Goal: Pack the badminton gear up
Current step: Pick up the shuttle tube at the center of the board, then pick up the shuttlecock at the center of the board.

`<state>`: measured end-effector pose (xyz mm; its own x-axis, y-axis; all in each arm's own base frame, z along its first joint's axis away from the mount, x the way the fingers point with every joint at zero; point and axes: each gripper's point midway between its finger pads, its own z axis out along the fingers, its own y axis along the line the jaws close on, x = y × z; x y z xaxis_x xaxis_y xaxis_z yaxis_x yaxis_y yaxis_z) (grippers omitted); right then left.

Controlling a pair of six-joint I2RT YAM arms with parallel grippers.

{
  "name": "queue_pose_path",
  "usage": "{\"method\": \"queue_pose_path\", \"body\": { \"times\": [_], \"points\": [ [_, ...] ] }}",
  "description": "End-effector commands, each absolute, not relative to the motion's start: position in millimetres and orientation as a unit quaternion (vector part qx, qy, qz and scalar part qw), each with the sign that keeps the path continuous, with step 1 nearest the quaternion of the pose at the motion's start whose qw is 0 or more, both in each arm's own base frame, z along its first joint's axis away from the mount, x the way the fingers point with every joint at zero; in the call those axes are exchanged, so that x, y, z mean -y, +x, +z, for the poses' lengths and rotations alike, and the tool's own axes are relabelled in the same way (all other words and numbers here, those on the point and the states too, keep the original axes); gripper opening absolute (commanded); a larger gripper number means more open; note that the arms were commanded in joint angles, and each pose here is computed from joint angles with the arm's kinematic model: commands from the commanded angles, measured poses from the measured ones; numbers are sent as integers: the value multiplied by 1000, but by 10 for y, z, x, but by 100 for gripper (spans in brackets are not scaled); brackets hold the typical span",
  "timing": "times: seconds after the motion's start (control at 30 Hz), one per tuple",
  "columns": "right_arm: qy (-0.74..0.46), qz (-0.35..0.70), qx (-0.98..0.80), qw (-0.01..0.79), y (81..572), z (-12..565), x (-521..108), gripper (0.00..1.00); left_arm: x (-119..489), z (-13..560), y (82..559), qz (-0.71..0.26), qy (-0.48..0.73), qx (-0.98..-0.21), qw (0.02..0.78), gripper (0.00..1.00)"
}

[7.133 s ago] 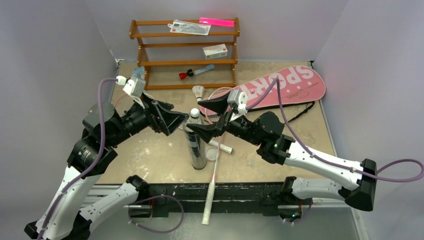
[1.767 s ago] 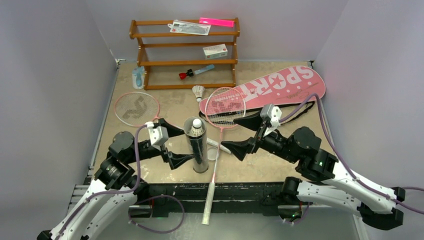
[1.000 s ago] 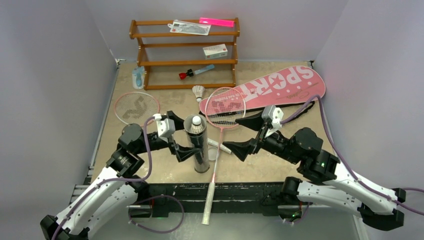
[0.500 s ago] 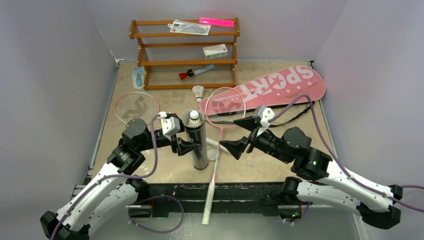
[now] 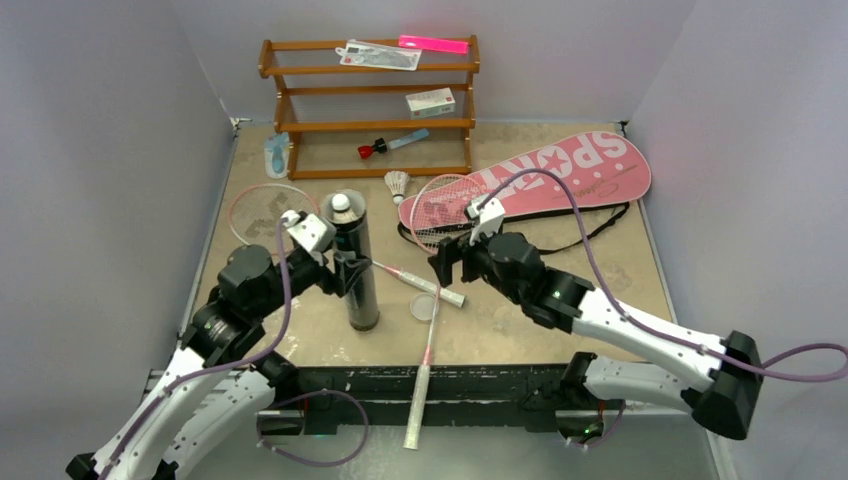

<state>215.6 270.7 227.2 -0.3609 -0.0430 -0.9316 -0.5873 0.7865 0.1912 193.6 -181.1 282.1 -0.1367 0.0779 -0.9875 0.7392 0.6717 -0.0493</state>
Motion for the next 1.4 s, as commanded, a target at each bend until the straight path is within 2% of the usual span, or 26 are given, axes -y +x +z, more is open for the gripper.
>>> {"method": "queue_pose_path", "body": {
  "times": [0.0,0.27,0.7,1.1,1.37],
  "points": [
    [-114,282,-804,511,2563,2252,-2793,92,1317,3148,2073,-202,180,-703,657,26],
    [-126,247,-828,487,3264,2087,-3426,81,1119,3150,2092,-180,133,-686,692,26],
    [-88,173,-856,479,4382,1480,-3924,75,1051,3222,2127,-157,130,-684,701,25],
    [-97,110,-873,465,4810,1063,-3991,56,1001,3334,2016,-161,137,-671,711,25],
    [-88,70,-882,457,4897,776,-3907,54,882,3408,1966,-140,134,-664,722,25]
  ]
}}
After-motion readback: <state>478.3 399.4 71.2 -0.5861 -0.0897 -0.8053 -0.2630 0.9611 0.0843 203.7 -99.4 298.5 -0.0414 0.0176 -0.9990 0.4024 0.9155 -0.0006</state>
